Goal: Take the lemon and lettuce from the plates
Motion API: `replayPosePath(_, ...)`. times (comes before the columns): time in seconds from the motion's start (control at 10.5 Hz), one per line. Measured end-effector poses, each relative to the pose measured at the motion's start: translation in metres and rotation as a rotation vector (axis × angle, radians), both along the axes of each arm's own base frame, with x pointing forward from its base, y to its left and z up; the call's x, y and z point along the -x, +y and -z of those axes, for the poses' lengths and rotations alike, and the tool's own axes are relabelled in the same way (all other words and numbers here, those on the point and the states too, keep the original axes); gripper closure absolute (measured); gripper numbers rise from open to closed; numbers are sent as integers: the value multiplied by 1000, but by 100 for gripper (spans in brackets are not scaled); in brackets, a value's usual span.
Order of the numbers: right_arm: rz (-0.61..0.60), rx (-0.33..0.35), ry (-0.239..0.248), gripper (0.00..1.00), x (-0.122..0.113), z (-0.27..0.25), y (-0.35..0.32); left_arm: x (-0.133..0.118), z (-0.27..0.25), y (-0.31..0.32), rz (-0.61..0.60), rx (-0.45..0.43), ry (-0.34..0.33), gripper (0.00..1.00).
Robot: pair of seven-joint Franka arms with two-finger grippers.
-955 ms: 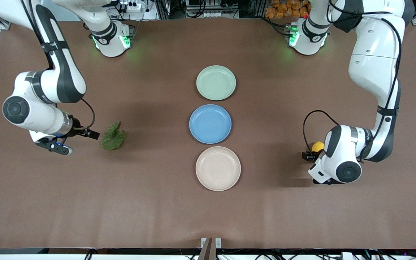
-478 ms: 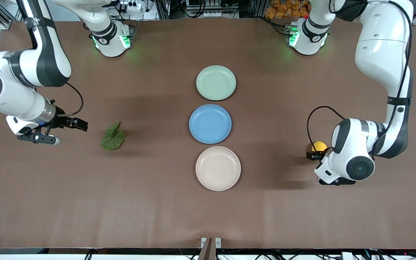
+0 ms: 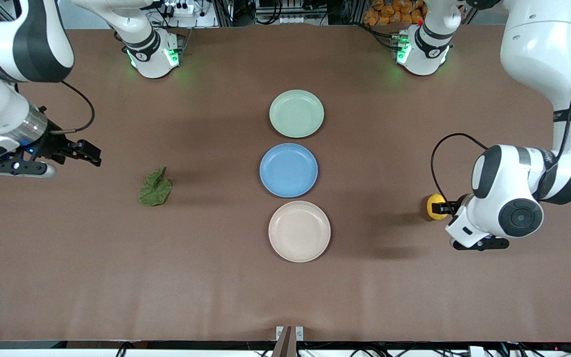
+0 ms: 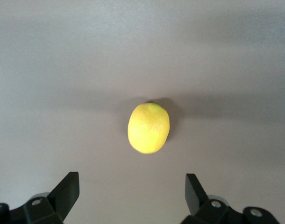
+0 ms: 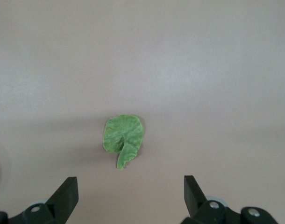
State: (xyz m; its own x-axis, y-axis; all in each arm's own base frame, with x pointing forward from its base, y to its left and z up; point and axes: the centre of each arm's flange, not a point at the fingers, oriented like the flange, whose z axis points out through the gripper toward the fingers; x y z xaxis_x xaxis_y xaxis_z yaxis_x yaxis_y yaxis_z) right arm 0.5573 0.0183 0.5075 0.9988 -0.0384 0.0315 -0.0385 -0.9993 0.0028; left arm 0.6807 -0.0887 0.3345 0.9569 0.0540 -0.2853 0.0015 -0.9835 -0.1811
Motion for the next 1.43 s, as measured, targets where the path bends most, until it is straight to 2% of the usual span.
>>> replayPosePath(0.67,-90,0,5,0,3,-94,-22,14,-73,20,-36,98,-35,0)
replayPosePath(0.86,-97,-8,9,0,7,-115,-21,34,-97,27,-13,127,-39,0)
replayPosePath(1.05,-99,-10,-10,0,10,-135,-21,57,-114,28,-7,125,-51,0)
replayPosePath(1.24,-107,-9,-21,0,10,-141,-24,78,-134,28,0,125,-107,0)
replayPosePath(1.43,-167,-6,-22,0,10,-141,-29,102,-164,35,-6,120,-157,0)
